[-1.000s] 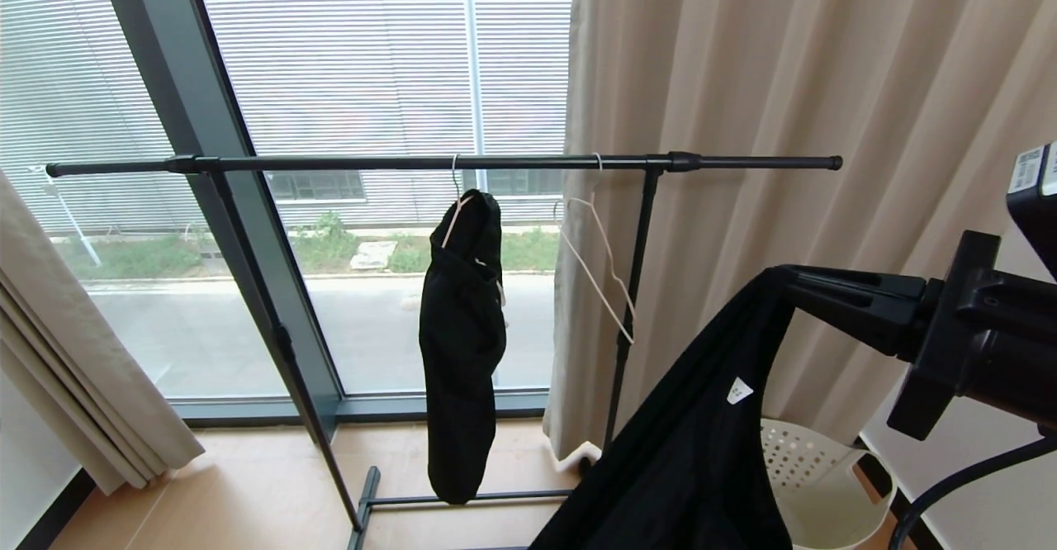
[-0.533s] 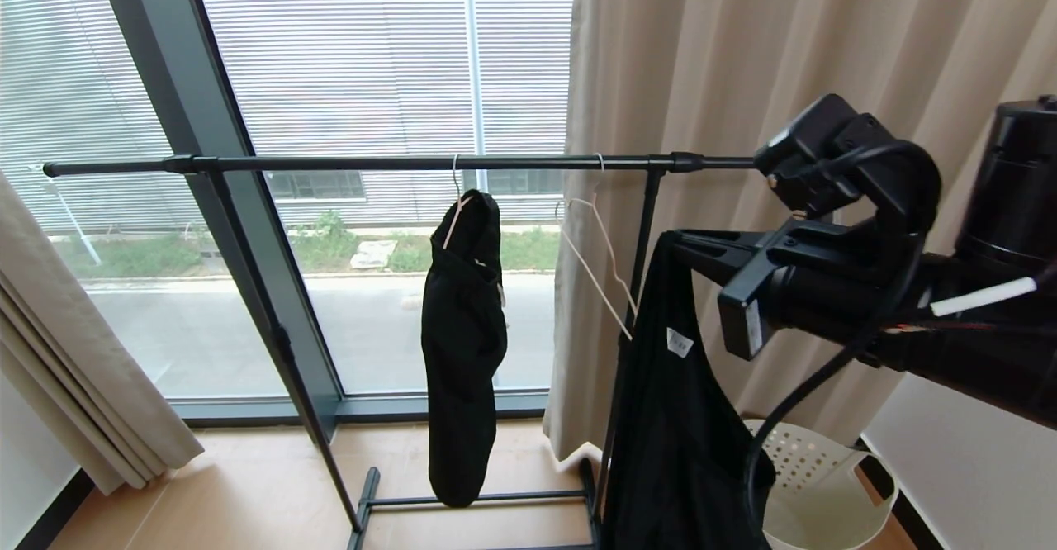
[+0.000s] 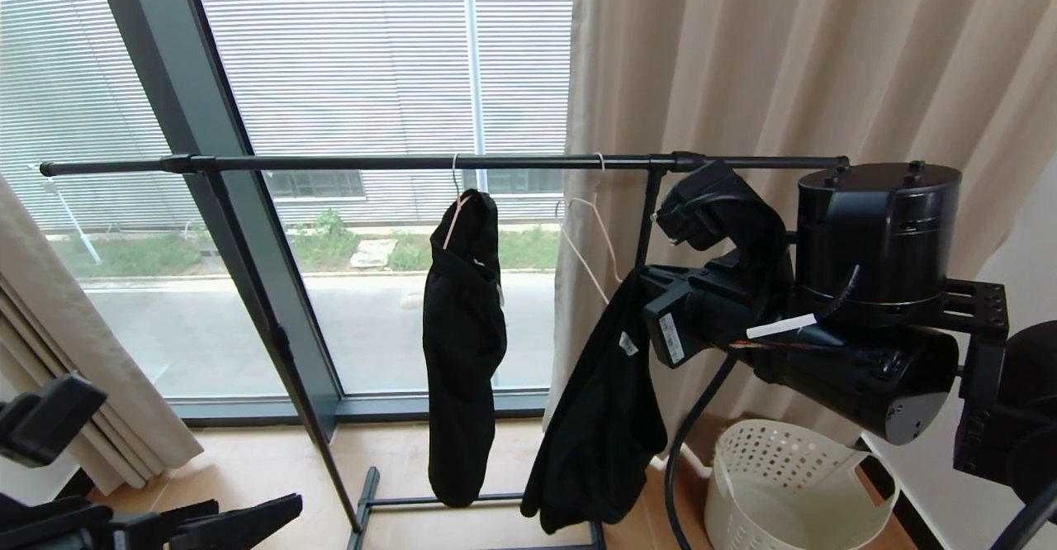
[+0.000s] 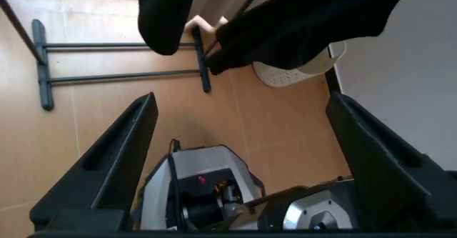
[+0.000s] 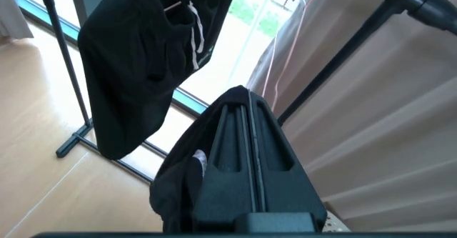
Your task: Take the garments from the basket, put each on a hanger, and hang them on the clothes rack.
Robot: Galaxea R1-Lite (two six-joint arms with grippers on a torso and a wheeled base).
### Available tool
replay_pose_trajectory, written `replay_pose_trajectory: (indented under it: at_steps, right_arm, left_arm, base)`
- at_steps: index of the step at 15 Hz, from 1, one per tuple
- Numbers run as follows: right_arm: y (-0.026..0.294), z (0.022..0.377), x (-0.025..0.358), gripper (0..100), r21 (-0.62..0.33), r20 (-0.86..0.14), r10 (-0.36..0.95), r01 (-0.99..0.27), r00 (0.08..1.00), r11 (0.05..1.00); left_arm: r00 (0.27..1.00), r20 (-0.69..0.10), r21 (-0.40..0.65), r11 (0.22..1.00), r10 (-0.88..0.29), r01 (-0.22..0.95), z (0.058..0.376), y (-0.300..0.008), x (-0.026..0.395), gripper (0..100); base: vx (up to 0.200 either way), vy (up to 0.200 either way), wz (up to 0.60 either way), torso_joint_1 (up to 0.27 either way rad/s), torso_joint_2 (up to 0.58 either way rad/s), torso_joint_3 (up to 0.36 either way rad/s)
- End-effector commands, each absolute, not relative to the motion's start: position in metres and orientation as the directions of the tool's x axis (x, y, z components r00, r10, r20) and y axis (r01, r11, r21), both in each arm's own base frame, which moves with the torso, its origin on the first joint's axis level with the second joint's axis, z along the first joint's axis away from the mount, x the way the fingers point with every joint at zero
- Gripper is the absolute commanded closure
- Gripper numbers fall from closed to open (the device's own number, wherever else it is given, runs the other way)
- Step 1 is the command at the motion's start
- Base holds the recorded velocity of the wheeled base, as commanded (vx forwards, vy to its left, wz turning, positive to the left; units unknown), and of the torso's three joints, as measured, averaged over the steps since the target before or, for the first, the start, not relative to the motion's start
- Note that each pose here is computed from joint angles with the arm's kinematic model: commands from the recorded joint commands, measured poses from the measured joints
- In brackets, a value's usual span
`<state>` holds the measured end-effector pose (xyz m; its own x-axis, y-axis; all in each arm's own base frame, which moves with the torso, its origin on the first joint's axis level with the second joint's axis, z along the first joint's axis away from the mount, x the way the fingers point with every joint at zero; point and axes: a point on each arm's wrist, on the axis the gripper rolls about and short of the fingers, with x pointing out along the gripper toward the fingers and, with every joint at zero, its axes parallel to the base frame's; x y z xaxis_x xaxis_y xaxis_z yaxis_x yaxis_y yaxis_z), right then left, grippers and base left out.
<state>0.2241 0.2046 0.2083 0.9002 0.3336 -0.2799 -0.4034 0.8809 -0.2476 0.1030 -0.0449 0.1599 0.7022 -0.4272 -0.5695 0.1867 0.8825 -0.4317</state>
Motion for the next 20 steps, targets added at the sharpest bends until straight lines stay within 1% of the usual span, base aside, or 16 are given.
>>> replay_pose_trajectory:
  at_steps: [1, 2, 4, 5, 6, 8, 11, 13, 16, 20]
  right_arm:
    - [0.203, 0.21, 0.216, 100, -0.242, -0.276, 0.346, -0.413, 0.897, 0.878]
    - [0.204, 0.211, 0.213, 100, -0.239, -0.272, 0.356, -0.421, 0.894, 0.875]
    - [0.205, 0.208, 0.211, 100, -0.242, -0.281, 0.361, -0.43, 0.889, 0.87]
    - [0.205, 0.208, 0.211, 100, -0.242, -0.281, 0.362, -0.431, 0.889, 0.869]
    - [0.206, 0.209, 0.211, 100, -0.24, -0.276, 0.366, -0.433, 0.889, 0.869]
    - [0.207, 0.211, 0.211, 100, -0.232, -0.248, 0.368, -0.424, 0.896, 0.875]
    - [0.208, 0.209, 0.212, 100, -0.237, -0.253, 0.363, -0.421, 0.897, 0.875]
    - [0.21, 0.206, 0.214, 100, -0.241, -0.263, 0.361, -0.423, 0.895, 0.874]
    - [0.216, 0.197, 0.22, 100, -0.251, -0.283, 0.35, -0.422, 0.893, 0.871]
    - [0.218, 0.2, 0.223, 100, -0.259, -0.269, 0.319, -0.387, 0.909, 0.885]
  left_arm:
    - [0.571, -0.668, -0.461, 0.868, -0.477, 0.185, 0.158, -0.09, 0.152, 0]
    - [0.555, -0.675, -0.475, 0.862, -0.486, 0.177, 0.16, -0.104, 0.165, 0]
    - [0.555, -0.666, -0.485, 0.855, -0.498, 0.185, 0.168, -0.123, 0.192, 0]
    - [0.546, -0.672, -0.488, 0.854, -0.501, 0.182, 0.167, -0.131, 0.201, 0]
    - [0.521, -0.683, -0.497, 0.848, -0.512, 0.182, 0.163, -0.146, 0.207, 0]
    - [0.483, -0.711, -0.481, 0.854, -0.511, 0.196, 0.151, -0.165, 0.212, 0]
    - [0.458, -0.723, -0.471, 0.854, -0.517, 0.221, 0.132, -0.187, 0.224, 0]
    - [0.46, -0.709, -0.476, 0.844, -0.534, 0.246, 0.134, -0.199, 0.23, 0]
    - [0.476, -0.65, -0.506, 0.805, -0.592, 0.31, 0.151, -0.226, 0.239, 0]
    - [0.504, -0.659, -0.469, 0.829, -0.558, 0.304, 0.139, -0.253, 0.257, 0]
  base:
    - [0.0, 0.0, 0.0, 0.0, 0.0, 0.0]
    - [0.0, 0.0, 0.0, 0.0, 0.0, 0.0]
    - [0.0, 0.0, 0.0, 0.0, 0.0, 0.0]
    - [0.0, 0.0, 0.0, 0.0, 0.0, 0.0]
    - [0.0, 0.0, 0.0, 0.0, 0.0, 0.0]
    - [0.0, 0.0, 0.0, 0.0, 0.0, 0.0]
    - [0.0, 0.0, 0.0, 0.0, 0.0, 0.0]
    - [0.0, 0.0, 0.0, 0.0, 0.0, 0.0]
    - [0.0, 0.0, 0.0, 0.0, 0.0, 0.0]
    - [0.0, 0.0, 0.0, 0.0, 0.0, 0.0]
